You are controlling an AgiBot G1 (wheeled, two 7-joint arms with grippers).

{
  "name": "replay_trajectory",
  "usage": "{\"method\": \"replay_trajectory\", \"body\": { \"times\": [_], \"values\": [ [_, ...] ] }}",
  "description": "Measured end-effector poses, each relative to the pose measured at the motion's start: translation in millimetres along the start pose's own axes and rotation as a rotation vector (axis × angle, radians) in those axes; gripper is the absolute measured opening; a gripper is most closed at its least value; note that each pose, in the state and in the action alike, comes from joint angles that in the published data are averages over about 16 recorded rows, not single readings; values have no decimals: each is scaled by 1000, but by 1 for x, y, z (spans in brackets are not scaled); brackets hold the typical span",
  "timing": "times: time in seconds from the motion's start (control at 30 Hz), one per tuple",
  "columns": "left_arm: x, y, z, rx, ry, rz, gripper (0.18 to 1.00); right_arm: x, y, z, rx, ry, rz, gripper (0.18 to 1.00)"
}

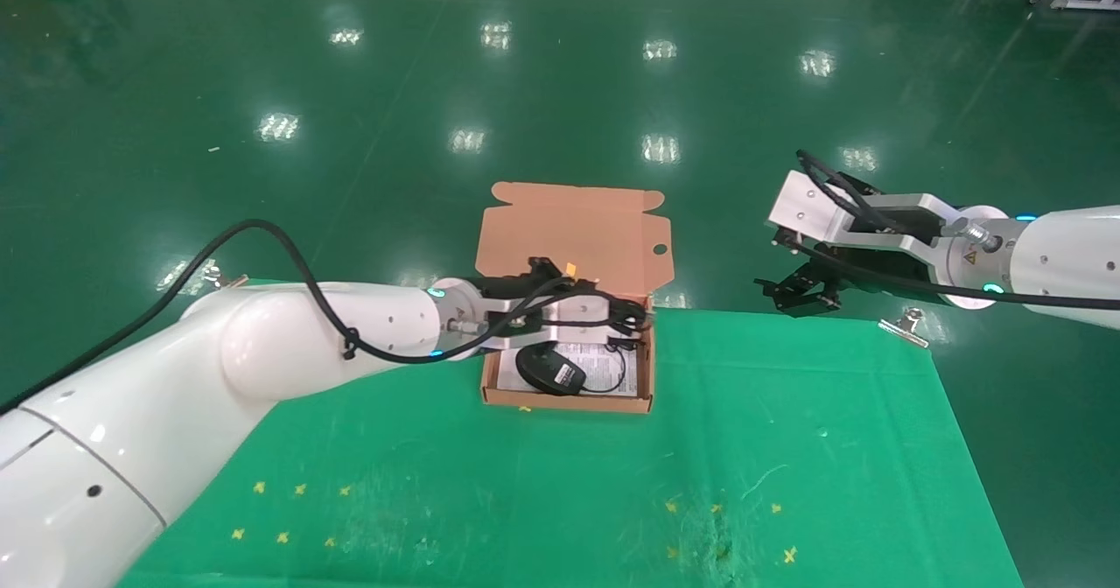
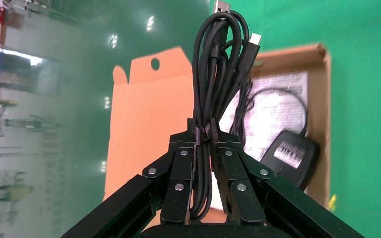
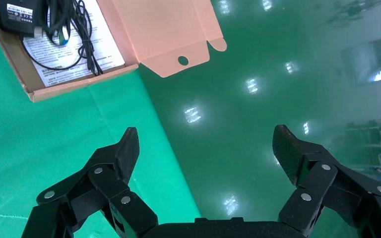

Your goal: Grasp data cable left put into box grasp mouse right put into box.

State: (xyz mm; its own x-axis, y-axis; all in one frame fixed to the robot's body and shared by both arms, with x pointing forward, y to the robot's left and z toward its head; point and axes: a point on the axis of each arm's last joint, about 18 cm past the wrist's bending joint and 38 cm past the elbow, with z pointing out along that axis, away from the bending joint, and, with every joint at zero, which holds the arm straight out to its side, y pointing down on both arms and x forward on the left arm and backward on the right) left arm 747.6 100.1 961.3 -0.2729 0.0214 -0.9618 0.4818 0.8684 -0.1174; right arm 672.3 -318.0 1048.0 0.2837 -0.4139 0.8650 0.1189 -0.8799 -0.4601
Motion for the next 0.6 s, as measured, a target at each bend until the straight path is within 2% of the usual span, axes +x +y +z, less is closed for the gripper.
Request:
{"method": "replay_trajectory", "body": {
  "times": [0.4,0.6],
  "values": [
    [1,0,-2,11,7,-14,279,0,-1,-1,-2,2,-2,999],
    [-20,6,-14,8,-36,-32,349,9,-8,-3,7,25,-20,1001]
  ]
}}
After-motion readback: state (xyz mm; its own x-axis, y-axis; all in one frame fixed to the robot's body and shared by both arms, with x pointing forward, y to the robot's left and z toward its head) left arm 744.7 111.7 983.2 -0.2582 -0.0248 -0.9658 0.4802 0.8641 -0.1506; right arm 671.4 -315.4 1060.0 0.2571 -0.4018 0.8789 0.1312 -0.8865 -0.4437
